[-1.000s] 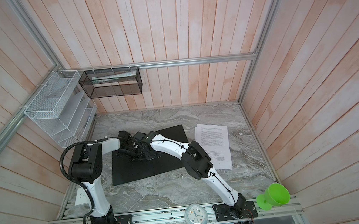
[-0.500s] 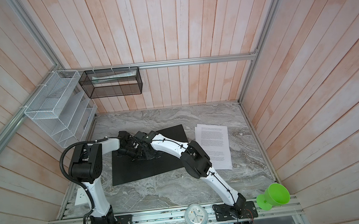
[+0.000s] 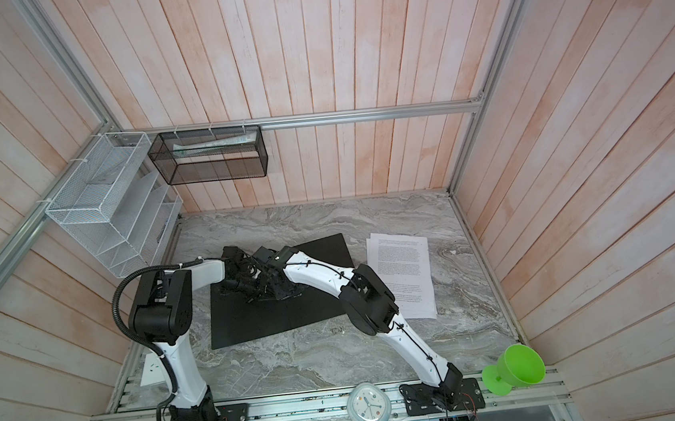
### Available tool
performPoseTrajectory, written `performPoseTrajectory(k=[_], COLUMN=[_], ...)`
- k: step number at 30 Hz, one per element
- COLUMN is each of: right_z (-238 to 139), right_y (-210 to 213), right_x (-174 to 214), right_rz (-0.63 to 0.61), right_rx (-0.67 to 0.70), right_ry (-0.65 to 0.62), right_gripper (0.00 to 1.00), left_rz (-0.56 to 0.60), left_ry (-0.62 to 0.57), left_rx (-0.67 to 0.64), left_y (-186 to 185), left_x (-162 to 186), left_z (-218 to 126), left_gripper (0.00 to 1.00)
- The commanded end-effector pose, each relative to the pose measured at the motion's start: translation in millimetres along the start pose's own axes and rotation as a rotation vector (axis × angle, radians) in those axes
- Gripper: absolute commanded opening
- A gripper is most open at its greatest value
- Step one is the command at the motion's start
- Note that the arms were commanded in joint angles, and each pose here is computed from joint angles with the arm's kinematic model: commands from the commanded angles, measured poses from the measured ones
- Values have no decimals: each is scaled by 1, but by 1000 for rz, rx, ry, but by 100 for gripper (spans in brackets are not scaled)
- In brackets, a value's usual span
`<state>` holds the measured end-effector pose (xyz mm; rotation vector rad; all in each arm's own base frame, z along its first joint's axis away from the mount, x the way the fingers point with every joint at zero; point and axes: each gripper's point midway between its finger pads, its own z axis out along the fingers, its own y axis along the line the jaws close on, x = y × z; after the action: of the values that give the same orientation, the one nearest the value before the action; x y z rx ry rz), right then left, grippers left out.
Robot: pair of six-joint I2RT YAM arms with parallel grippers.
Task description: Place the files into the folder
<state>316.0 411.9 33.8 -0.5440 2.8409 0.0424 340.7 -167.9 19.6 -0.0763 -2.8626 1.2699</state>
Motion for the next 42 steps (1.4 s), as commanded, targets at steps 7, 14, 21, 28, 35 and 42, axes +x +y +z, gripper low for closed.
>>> performPoseTrajectory(k=[7,14,21,28,35,42], right_z=[54,65,69,57,60,63], right_y=[-15,-30,-36,-44,-49,-52], right_x=[42,52,46,29,27,34], right_rz=[-22,-36,-27,-26,-38,-45], right_rx=[72,150,179,217,241,252], right_ry=[164,193,179,117,128,145], right_gripper=[3,3,2,2,2,2], left_rz=[-30,-31,-31,-33,-33,-37], left_ry=[14,14,14,14,12,11], left_rx=[-96,-98,-102,-105,-110,-116], left_y=[25,26,27,28,29,31], left_x=[3,3,2,3,3,2], left_z=[3,3,3,3,2,2], left_gripper=[8,7,8,8,8,8])
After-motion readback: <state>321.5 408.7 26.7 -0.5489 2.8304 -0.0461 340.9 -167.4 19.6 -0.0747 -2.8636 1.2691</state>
